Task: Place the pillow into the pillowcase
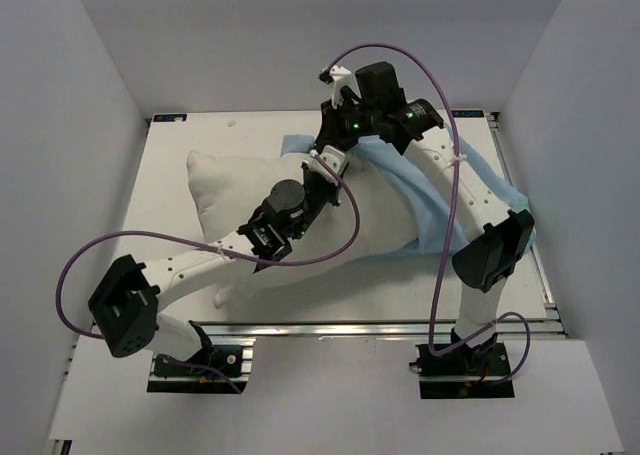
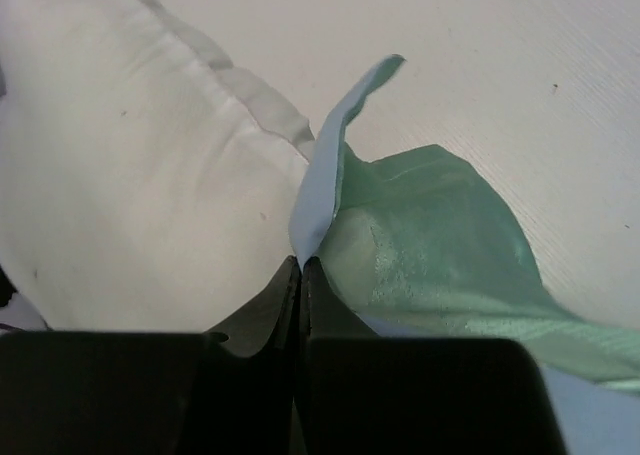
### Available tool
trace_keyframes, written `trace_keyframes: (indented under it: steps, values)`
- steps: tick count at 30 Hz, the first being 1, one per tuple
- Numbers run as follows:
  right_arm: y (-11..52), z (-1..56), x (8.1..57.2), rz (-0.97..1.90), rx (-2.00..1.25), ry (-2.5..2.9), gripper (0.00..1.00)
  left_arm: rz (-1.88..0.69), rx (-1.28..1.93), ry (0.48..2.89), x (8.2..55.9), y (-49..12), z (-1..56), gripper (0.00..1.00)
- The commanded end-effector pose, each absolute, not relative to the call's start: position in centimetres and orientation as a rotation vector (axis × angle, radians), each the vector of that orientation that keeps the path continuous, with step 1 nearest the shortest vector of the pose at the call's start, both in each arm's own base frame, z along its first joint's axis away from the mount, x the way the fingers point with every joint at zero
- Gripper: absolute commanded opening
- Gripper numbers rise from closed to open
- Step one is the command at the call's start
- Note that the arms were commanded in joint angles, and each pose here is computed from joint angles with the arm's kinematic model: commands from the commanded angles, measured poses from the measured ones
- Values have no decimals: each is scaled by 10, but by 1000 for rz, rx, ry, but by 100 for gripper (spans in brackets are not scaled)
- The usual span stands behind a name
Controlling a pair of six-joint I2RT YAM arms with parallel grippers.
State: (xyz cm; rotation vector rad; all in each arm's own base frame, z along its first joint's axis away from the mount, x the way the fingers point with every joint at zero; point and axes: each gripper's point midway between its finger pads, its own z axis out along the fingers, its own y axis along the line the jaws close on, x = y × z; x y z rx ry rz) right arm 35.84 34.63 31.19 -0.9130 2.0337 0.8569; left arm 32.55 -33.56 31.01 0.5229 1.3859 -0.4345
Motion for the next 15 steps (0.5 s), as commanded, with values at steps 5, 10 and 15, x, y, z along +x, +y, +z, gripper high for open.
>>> trace_keyframes:
  steps: [5,10,15]
  values:
    - [376,340,349,1093,-661,2047,0,-396,156,1200,358,-320,408,0]
    - [376,295,375,968,-612,2165,0,-316,90,1321,379,-313,367,0]
    - [374,265,399,855,-636,2223,33,-286,8,1452,413,-293,314,0]
